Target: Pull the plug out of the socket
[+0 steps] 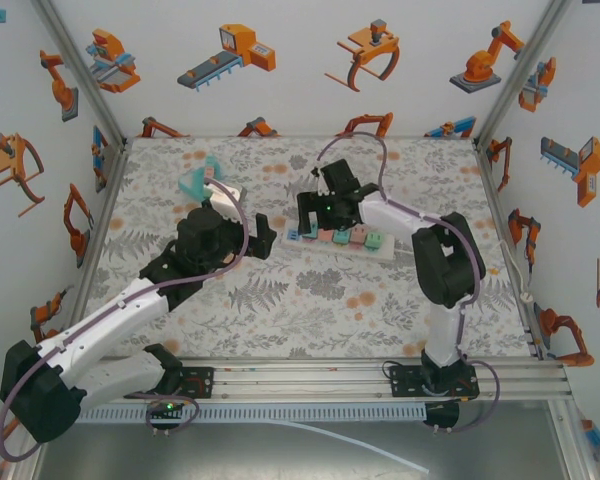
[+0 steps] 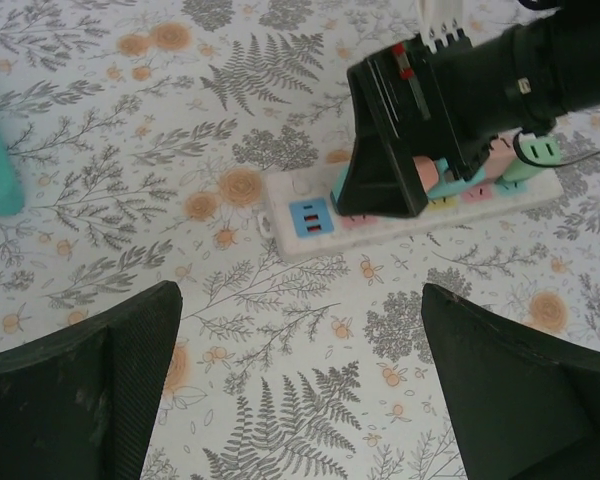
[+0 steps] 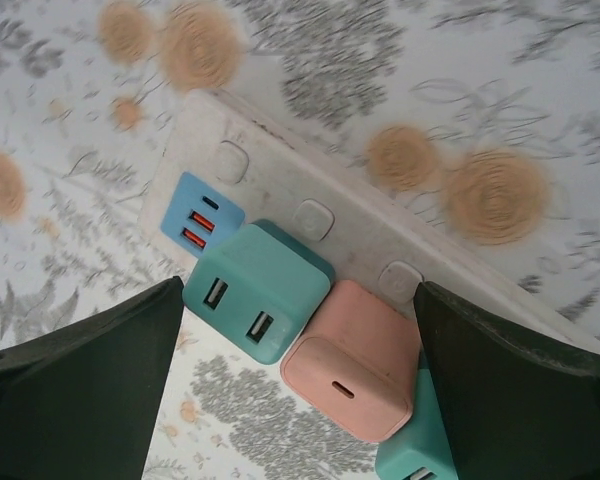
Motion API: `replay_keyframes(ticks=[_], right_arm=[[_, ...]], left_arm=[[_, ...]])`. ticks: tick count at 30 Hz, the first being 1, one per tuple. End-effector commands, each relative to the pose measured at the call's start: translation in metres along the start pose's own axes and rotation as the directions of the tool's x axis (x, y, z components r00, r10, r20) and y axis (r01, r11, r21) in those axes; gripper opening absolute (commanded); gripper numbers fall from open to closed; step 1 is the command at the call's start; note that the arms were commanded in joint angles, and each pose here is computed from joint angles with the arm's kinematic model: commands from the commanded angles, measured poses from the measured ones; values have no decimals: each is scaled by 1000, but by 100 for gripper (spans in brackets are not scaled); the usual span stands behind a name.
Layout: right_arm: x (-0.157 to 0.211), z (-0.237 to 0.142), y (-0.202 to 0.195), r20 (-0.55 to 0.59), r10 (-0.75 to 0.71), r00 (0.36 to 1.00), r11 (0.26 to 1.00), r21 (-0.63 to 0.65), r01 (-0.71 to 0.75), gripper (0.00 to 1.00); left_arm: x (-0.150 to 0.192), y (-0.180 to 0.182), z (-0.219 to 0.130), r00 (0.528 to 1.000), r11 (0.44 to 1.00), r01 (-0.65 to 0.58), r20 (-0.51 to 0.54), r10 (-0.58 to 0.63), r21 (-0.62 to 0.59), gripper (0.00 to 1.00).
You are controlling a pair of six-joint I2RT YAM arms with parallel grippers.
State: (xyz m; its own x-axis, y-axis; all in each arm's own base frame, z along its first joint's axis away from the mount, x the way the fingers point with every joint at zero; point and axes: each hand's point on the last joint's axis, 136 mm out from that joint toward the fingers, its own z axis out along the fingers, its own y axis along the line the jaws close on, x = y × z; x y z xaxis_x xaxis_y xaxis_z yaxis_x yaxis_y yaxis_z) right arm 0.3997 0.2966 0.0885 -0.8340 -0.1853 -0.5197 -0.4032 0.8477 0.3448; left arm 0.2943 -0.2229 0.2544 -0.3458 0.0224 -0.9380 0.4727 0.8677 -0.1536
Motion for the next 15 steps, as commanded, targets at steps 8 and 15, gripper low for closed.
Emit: replay_keyframes(ticks=[8,15], right_arm=[[14,-16,71,69,-44,997,984,-167,55,86],[-20,-67,86,236,-160,959,969,-149,198,87]], left_arm=[[56,6,-3,985,1000,15,-173,-16,-6,97],[66,8,-1,983,998,64,-171,-62,6,97]])
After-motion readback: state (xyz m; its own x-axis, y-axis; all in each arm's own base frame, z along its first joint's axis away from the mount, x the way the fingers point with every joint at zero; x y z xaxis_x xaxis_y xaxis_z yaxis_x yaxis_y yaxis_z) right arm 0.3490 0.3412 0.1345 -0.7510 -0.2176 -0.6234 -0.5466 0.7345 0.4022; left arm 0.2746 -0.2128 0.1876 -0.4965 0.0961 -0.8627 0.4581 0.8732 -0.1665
